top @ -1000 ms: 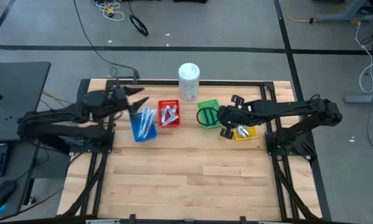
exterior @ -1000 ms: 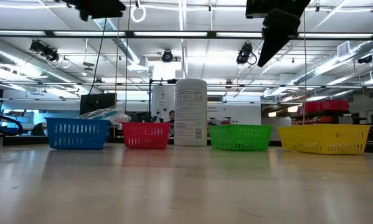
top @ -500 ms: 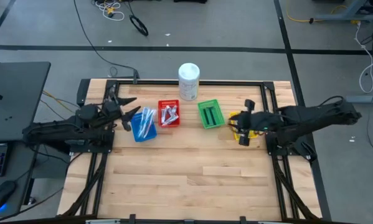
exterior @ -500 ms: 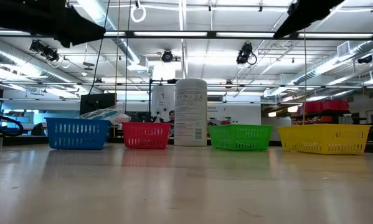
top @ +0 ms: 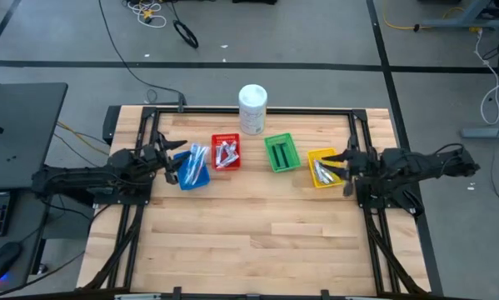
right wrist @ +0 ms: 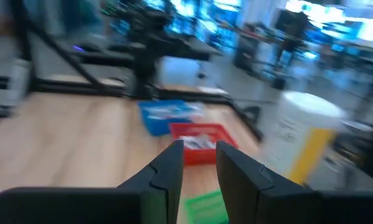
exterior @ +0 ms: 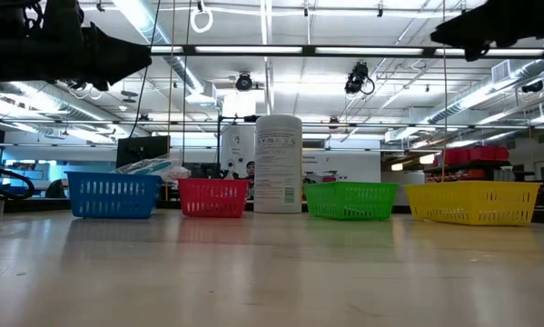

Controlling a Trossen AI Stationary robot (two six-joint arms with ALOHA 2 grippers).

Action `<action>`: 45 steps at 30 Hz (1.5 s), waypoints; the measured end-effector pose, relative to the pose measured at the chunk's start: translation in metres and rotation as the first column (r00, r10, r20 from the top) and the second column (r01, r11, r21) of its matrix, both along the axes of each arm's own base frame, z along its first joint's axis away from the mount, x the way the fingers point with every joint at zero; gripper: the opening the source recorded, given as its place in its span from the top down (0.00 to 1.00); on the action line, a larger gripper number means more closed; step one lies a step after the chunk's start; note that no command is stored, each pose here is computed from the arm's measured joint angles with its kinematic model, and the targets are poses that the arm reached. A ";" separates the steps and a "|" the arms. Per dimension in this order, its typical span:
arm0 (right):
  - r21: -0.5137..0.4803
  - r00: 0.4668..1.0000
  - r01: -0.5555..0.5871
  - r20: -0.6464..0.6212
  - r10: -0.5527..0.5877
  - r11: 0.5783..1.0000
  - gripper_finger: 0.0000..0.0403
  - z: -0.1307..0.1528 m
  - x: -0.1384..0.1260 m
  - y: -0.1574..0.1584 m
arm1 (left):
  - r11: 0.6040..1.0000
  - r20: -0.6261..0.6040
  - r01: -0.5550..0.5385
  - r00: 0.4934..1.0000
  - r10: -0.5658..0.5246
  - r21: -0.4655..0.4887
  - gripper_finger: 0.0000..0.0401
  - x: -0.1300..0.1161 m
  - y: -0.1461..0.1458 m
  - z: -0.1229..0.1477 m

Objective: Pick & Place Travel size toiletries
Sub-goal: Return to Home Position

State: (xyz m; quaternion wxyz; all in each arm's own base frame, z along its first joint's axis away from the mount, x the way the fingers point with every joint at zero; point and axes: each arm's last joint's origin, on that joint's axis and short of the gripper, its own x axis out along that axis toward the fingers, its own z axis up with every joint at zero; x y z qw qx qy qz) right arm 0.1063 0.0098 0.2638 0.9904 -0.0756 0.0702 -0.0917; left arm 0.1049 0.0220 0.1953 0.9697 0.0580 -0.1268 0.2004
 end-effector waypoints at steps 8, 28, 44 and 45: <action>-0.008 0.975 -0.184 0.123 0.183 0.983 0.75 -0.019 -0.026 0.000 | 1.000 0.019 0.007 1.000 -0.007 0.004 0.48 0.000 0.000 0.002; 0.048 0.960 -0.241 0.159 0.231 0.969 0.75 -0.084 -0.014 0.004 | 0.998 -0.093 0.017 0.995 -0.022 -0.055 0.48 0.003 0.000 -0.011; 0.079 0.957 -0.241 0.182 0.224 0.967 0.75 -0.094 -0.010 0.005 | 0.994 -0.207 0.012 0.978 -0.034 -0.105 0.48 0.004 0.000 -0.023; 0.077 0.957 -0.241 0.182 0.225 0.967 0.75 -0.094 -0.010 0.005 | 0.994 -0.213 0.012 0.976 -0.035 -0.109 0.48 0.005 0.000 -0.024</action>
